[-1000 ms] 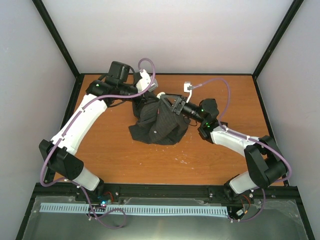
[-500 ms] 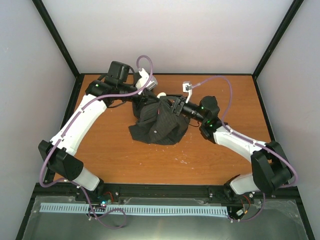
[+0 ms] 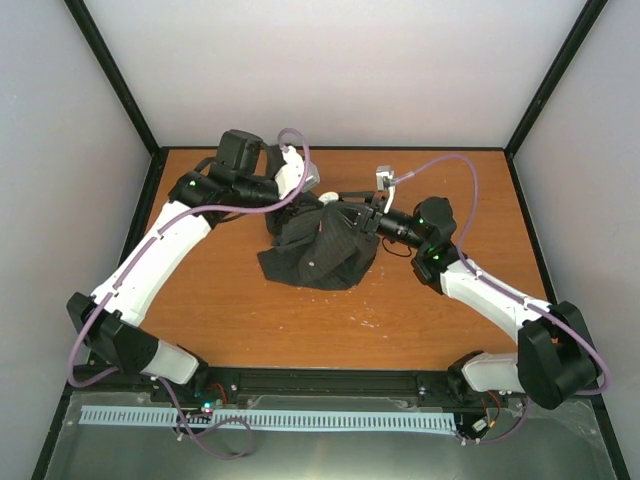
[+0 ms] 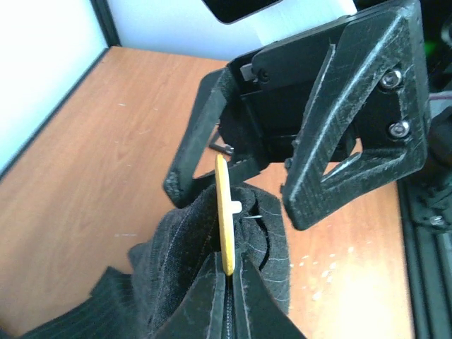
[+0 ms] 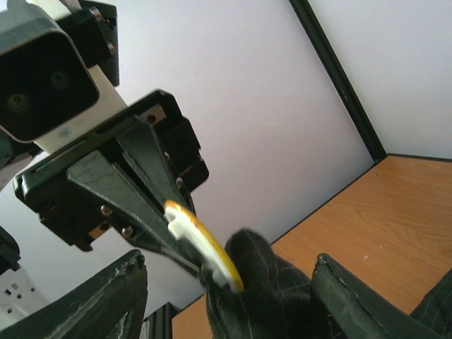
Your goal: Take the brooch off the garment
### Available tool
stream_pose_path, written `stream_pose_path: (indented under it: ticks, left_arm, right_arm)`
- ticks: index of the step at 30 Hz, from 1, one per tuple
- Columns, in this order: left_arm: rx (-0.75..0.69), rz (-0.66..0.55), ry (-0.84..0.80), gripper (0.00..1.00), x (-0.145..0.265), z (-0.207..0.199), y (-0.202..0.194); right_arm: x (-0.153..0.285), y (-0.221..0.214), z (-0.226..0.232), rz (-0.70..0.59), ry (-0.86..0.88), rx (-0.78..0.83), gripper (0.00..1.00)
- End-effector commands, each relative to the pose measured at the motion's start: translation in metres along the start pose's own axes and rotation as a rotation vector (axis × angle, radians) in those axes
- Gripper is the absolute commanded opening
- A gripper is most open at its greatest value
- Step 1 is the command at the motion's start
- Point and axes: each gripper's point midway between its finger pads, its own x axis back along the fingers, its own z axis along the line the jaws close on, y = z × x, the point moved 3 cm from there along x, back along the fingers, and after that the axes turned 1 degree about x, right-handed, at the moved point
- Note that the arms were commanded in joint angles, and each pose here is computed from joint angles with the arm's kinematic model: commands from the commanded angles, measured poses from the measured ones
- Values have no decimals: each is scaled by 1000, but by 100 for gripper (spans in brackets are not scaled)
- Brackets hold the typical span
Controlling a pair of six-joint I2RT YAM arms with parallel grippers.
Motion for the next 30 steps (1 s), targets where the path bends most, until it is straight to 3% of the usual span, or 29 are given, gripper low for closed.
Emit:
stream_pose_path:
  ticks: [1, 8, 17, 22, 25, 30]
  left_arm:
    - [-229, -40, 128, 1, 14, 7, 16]
    - [-382, -68, 220, 1, 24, 14, 30]
    - [-512, -115, 314, 1, 28, 20, 34]
    - [-555, -136, 293, 1, 26, 12, 34]
    - [-606, -142, 297, 1, 26, 6, 31]
    - [-784, -170, 466, 1, 33, 9, 25]
  right_arm:
    - [1, -10, 2, 62, 43, 18, 62]
    - [-3, -16, -2, 90, 56, 11, 59]
    - [-11, -6, 2, 54, 49, -12, 18]
    - [-21, -8, 3, 59, 33, -19, 12]
    - [-25, -8, 3, 59, 32, -29, 3]
    - [-26, -7, 11, 55, 54, -21, 3]
